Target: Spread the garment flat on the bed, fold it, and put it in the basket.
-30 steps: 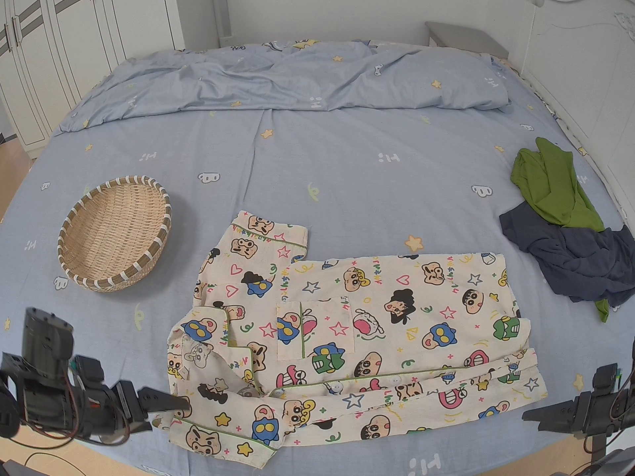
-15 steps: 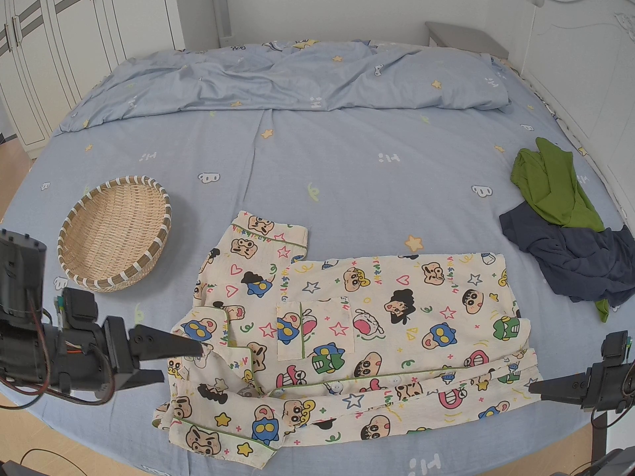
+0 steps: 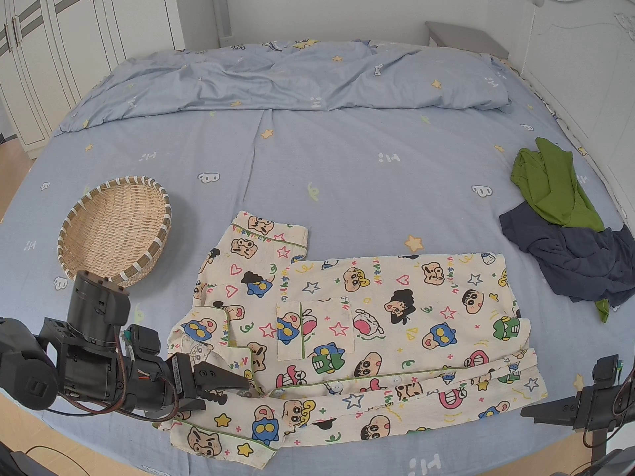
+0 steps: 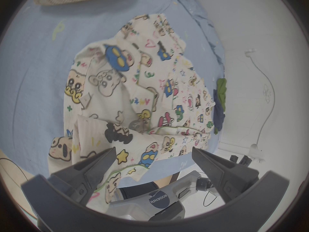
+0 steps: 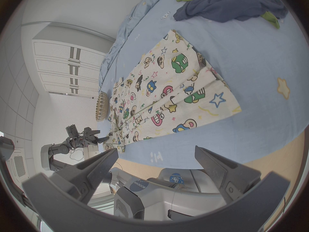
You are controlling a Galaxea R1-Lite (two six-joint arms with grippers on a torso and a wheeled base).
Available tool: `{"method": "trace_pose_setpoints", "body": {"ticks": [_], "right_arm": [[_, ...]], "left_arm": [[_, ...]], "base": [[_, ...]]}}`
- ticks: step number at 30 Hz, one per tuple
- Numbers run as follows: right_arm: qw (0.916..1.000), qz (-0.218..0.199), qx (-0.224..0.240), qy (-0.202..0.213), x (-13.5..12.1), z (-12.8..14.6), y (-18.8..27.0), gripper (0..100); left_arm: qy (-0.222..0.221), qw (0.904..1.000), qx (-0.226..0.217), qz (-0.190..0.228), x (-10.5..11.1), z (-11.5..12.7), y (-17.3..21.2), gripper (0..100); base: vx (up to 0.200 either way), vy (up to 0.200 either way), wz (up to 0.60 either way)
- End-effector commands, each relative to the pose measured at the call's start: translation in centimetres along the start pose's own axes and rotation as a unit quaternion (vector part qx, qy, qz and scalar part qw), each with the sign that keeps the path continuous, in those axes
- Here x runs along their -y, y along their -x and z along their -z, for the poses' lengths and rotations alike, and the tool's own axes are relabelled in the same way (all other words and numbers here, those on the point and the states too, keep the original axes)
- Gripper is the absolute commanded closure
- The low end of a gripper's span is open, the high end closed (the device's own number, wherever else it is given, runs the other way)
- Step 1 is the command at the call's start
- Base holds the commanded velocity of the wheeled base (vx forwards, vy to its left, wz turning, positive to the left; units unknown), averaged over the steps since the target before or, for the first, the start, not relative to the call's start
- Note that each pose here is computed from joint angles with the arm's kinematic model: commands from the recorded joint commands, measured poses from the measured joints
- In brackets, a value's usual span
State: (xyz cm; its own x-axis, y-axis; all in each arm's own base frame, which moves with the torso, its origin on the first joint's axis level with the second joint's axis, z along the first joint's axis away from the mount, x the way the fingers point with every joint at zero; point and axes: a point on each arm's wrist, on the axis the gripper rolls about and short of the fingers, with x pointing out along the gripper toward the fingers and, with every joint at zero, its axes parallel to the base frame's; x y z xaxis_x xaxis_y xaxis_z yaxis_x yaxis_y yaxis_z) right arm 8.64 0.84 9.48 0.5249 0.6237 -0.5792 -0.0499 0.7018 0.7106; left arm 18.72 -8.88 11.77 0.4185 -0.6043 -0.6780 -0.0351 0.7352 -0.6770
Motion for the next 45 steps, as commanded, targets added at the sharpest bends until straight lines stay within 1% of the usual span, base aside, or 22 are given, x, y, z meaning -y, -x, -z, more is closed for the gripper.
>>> {"method": "trace_pose_setpoints", "body": {"ticks": [1, 6, 7, 8, 9, 12, 14, 16, 19, 22, 23, 26, 28, 30, 32, 33, 34, 36, 37, 38, 43, 45], "right_arm": [[1.0000, 0.001, 0.000, -0.001, 0.1, 0.4, 0.0, 0], [1.0000, 0.002, -0.003, -0.003, 0.2, 0.5, 0.0, 0], [1.0000, 0.003, -0.005, -0.003, 0.3, 0.5, -0.1, 0], [1.0000, 0.003, -0.005, -0.003, 0.3, 0.5, -0.1, 0], [1.0000, 0.003, -0.007, -0.004, 0.3, 0.6, -0.1, 0], [1.0000, 0.002, -0.008, -0.003, 0.3, 0.7, -0.1, 0], [1.0000, 0.002, -0.009, -0.003, 0.3, 0.7, -0.1, 0], [1.0000, 0.001, -0.008, -0.003, 0.3, 0.6, -0.1, 0], [1.0000, 0.001, -0.008, -0.003, 0.3, 0.6, -0.1, 0], [1.0000, 0.001, -0.008, -0.003, 0.3, 0.6, -0.1, 0], [0.9999, 0.002, -0.009, -0.004, 0.4, 0.6, -0.1, 0], [0.9999, 0.002, -0.010, -0.004, 0.4, 0.6, -0.1, 0], [0.9999, 0.001, -0.010, -0.005, 0.4, 0.6, -0.1, 0], [0.9999, 0.000, -0.011, -0.004, 0.3, 0.6, -0.2, 0], [0.9999, 0.000, -0.011, -0.003, 0.3, 0.6, -0.2, 0], [0.9999, -0.001, -0.010, -0.001, 0.3, 0.6, -0.1, 0], [0.9999, -0.001, -0.010, -0.001, 0.3, 0.6, -0.1, 0], [0.9999, -0.001, -0.010, -0.001, 0.3, 0.6, -0.1, 0], [0.9999, -0.001, -0.011, -0.002, 0.3, 0.7, -0.1, 0], [0.9999, -0.001, -0.011, -0.001, 0.3, 0.6, -0.2, 0], [1.0000, -0.005, -0.005, 0.000, 0.2, 0.4, -0.2, 0], [0.9997, -0.025, -0.003, 0.001, 0.1, -0.3, -0.3, 0]], "left_arm": [[0.019, 0.9990, -0.028, -0.029, -1.2, 0.2, -1.5, 0], [0.021, 0.9986, -0.037, -0.032, -1.4, 0.7, -1.6, 0], [0.024, 0.9966, -0.060, -0.051, -2.0, 1.2, -2.6, 0], [0.024, 0.9965, -0.060, -0.053, -2.1, 1.2, -2.7, 0], [0.028, 0.9957, -0.058, -0.067, -2.5, 1.0, -3.4, 0], [0.024, 0.9956, -0.038, -0.082, -2.7, 0.8, -3.9, 0], [0.021, 0.9942, -0.016, -0.104, -3.2, 0.6, -4.7, 0], [0.018, 0.9933, 0.004, -0.114, -3.5, 0.5, -5.2, 0], [0.015, 0.9931, 0.008, -0.116, -4.1, 0.8, -6.2, 0], [0.013, 0.9936, 0.008, -0.112, -4.2, 1.0, -6.4, 0], [0.002, 0.9953, 0.008, -0.097, -3.9, 1.6, -6.5, 0], [0.004, 0.9959, 0.010, -0.090, -3.5, 1.7, -6.5, 0], [0.004, 0.9968, 0.024, -0.076, -2.9, 1.4, -5.9, 0], [0.003, 0.9975, 0.050, -0.049, -1.9, 1.1, -4.6, 0], [0.002, 0.9976, 0.054, -0.044, -1.7, 1.1, -4.3, 0], [-0.008, 0.9965, 0.083, -0.008, -0.5, 1.1, -2.4, 0], [-0.010, 0.9961, 0.087, -0.004, -0.4, 1.1, -2.2, 0], [-0.019, 0.9942, 0.104, 0.018, 0.3, 1.3, -0.9, 0], [-0.019, 0.9942, 0.104, 0.018, 0.3, 1.3, -0.9, 0], [-0.026, 0.9927, 0.113, 0.031, 0.6, 1.5, -0.1, 0], [-0.040, 0.9895, 0.129, 0.052, 1.3, 1.9, 1.1, 0], [-0.055, 0.9864, 0.137, 0.072, 1.9, 2.2, 1.9, 0]], "base": [[0.000, 0.000, 0.00], [0.000, 0.000, 0.00], [0.000, 0.000, 0.00], [0.000, 0.000, 0.00], [0.000, 0.000, 0.00], [0.000, 0.000, 0.00], [0.000, 0.000, 0.00], [0.000, 0.000, 0.00], [0.000, 0.000, 0.00], [0.000, 0.000, 0.00], [0.000, 0.000, 0.00], [0.000, 0.000, 0.00], [0.000, 0.000, 0.00], [0.000, 0.000, 0.00], [0.000, 0.000, 0.00], [0.000, 0.000, 0.00], [0.000, 0.000, 0.00], [0.000, 0.000, 0.00], [0.000, 0.000, 0.00], [0.000, 0.000, 0.00], [0.000, 0.000, 0.00], [0.000, 0.000, 0.00]]}}
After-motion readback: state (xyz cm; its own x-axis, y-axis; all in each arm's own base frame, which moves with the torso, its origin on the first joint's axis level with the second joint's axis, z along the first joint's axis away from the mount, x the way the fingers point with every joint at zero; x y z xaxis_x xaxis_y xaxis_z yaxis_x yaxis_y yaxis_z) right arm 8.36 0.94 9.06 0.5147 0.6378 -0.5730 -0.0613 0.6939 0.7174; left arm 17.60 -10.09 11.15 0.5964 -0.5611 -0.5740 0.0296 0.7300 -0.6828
